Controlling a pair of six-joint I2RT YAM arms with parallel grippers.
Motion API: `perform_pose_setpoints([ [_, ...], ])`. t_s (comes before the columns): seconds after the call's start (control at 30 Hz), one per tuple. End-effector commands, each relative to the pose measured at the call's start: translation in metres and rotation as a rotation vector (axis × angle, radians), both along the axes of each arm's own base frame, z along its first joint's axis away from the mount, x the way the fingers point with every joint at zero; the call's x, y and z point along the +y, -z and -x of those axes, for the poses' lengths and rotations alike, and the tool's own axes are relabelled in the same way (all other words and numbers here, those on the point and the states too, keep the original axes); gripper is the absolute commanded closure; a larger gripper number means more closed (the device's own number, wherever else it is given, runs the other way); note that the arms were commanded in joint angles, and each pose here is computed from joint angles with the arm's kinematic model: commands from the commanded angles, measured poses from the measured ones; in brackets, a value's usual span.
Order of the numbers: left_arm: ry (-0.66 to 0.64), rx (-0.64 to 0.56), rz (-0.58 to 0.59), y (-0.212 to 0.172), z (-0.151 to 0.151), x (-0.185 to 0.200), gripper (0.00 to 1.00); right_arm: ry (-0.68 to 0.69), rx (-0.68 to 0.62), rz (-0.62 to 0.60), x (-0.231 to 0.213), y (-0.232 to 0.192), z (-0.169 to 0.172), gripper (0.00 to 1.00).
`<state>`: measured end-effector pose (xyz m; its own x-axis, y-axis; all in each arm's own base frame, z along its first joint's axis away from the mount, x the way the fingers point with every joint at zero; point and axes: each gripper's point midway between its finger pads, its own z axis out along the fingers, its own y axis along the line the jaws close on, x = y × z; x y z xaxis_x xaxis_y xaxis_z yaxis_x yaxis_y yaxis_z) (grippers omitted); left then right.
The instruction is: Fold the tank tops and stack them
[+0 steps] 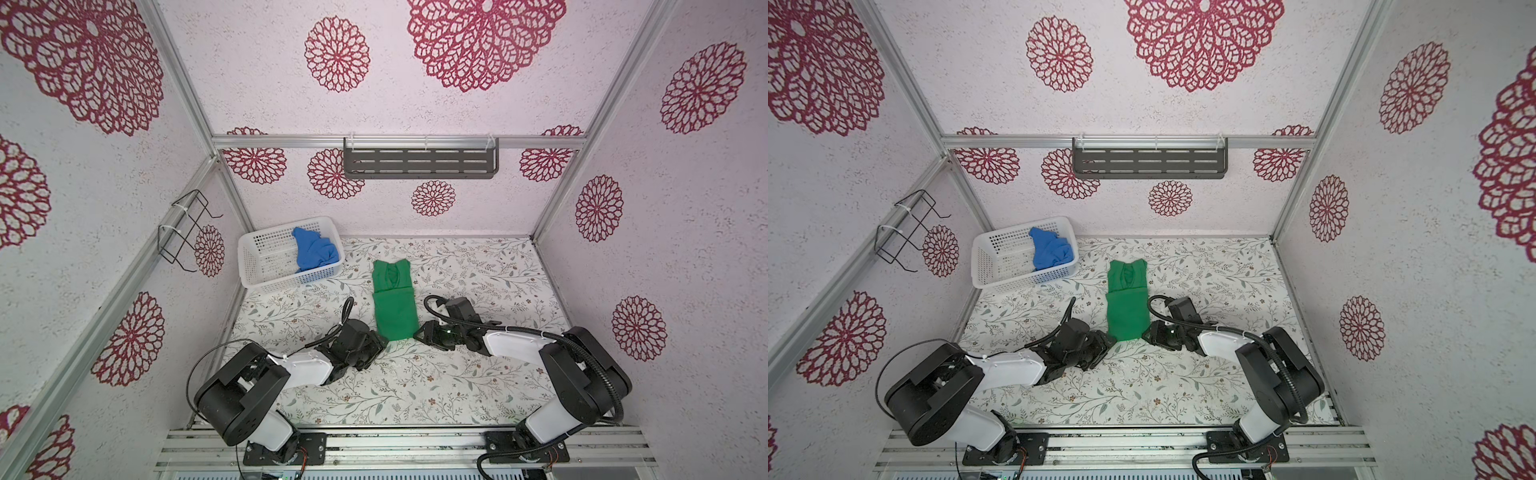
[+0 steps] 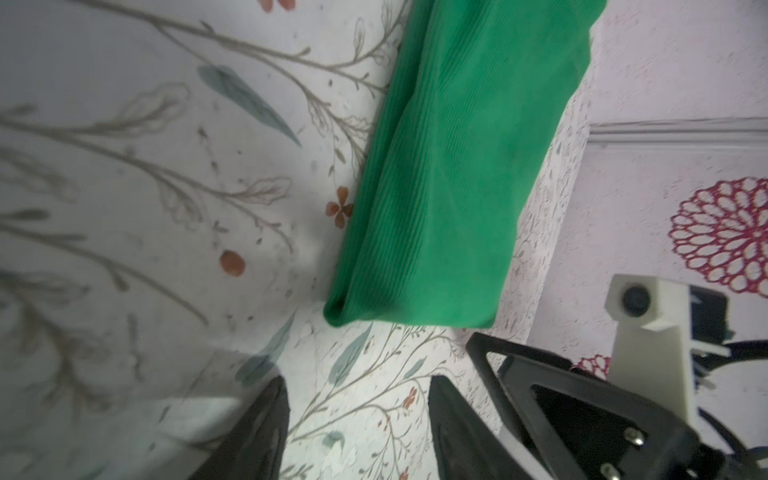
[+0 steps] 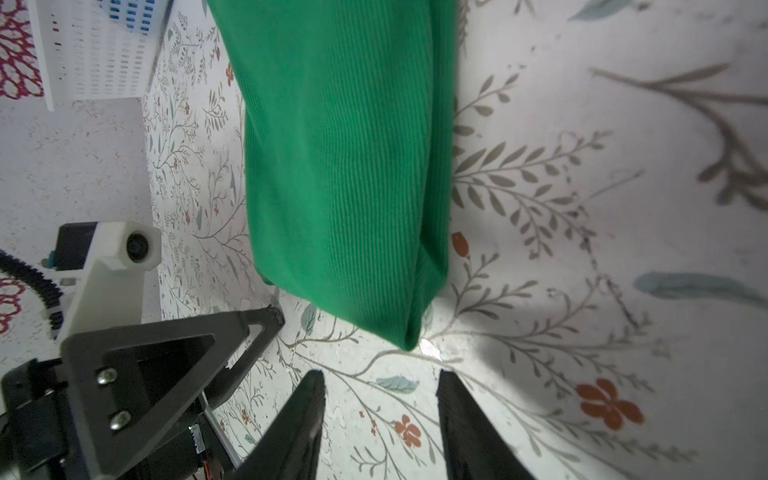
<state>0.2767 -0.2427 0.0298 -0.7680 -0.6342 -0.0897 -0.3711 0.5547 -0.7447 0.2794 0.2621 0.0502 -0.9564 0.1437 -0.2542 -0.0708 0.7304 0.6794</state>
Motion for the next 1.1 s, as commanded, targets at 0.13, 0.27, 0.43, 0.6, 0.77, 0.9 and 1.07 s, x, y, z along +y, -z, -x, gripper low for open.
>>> perform_pose_setpoints([
  [0.13,-0.091,0.033,0.023,0.025,-0.005,0.004,0.51,0.043,-0.007,-0.045,0.003,0.005,-0.006,0.51],
  [0.27,-0.112,0.047,-0.002,0.032,-0.001,0.010,0.53,0.064,0.003,-0.041,0.000,0.014,-0.006,0.52],
  [0.43,-0.132,0.057,-0.061,0.037,0.004,0.021,0.54,0.081,0.005,-0.055,0.002,0.018,-0.010,0.53],
  [0.6,-0.141,0.065,-0.100,0.047,0.004,0.026,0.58,0.091,0.013,-0.045,0.001,0.023,-0.011,0.57],
  [0.77,-0.134,0.068,-0.122,0.051,0.000,0.024,0.67,0.096,0.016,-0.037,-0.001,0.027,-0.010,0.63],
  [0.9,-0.133,0.070,-0.127,0.053,-0.001,0.024,0.75,0.101,0.013,-0.038,0.000,0.028,-0.012,0.70],
  [1.07,-0.132,0.072,-0.143,0.054,0.000,0.025,0.88,0.103,0.011,-0.044,0.001,0.028,-0.013,0.80],
])
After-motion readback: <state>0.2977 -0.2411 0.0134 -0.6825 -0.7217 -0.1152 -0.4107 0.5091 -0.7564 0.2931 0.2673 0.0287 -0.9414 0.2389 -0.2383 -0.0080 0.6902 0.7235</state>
